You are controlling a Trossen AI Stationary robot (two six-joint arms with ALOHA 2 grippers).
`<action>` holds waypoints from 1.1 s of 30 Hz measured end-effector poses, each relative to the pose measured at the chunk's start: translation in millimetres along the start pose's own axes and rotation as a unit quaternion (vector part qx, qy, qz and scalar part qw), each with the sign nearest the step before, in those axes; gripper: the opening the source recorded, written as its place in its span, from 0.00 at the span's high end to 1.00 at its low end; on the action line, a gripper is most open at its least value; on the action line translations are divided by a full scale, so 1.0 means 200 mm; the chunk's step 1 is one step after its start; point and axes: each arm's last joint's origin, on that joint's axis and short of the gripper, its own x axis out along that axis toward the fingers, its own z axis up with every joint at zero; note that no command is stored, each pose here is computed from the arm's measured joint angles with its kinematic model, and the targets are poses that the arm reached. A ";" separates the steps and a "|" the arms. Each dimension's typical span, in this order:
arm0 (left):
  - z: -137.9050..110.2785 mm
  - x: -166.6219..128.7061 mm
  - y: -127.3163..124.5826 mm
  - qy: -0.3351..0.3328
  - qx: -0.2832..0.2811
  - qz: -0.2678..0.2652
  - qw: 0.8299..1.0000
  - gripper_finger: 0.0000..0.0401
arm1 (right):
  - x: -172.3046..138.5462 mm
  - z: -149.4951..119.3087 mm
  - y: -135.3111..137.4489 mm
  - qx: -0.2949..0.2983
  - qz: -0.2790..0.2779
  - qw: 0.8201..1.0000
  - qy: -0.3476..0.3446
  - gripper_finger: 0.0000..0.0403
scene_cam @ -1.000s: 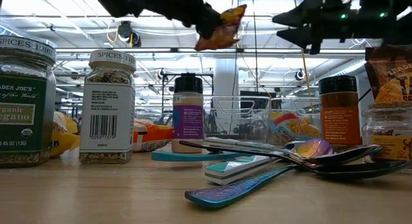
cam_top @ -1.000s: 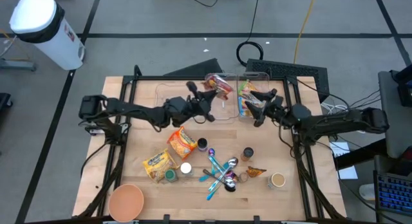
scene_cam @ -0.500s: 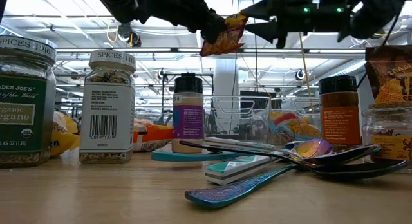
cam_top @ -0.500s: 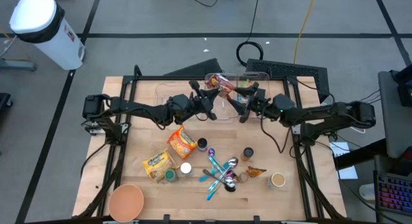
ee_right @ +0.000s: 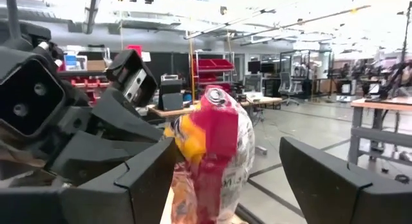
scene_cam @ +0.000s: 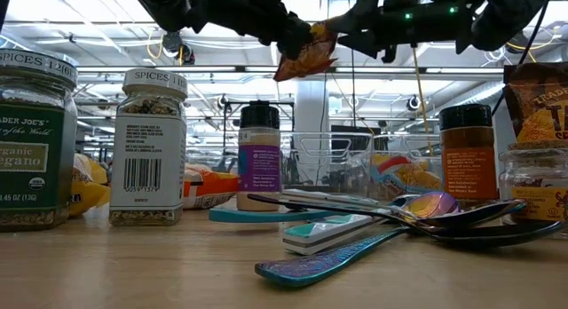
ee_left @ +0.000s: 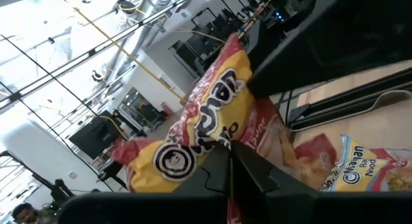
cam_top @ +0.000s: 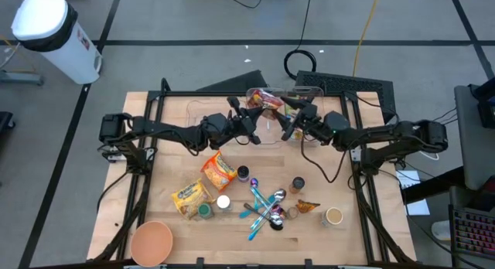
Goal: Pick & Place Food Item
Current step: Put the red noodle pack into the right transparent bin
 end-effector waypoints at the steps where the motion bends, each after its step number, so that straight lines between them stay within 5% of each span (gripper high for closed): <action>1: 0.00 0.00 0.00 0.000 0.000 0.000 1.000 0.99 | 0.00 0.00 0.00 -0.004 -0.001 1.000 -0.002 0.33; 9: 0.00 0.00 0.00 0.000 -0.012 0.000 1.000 0.94 | 0.00 0.01 0.00 -0.001 0.000 1.000 -0.010 0.38; 25: -0.01 0.00 -0.01 0.012 -0.048 -0.012 0.999 0.93 | 0.00 0.01 0.01 -0.007 0.027 1.000 -0.011 0.98; 33: 0.06 -0.06 -0.01 0.039 -0.059 0.032 0.997 0.66 | -0.01 0.05 -0.02 -0.018 0.019 1.000 -0.004 0.99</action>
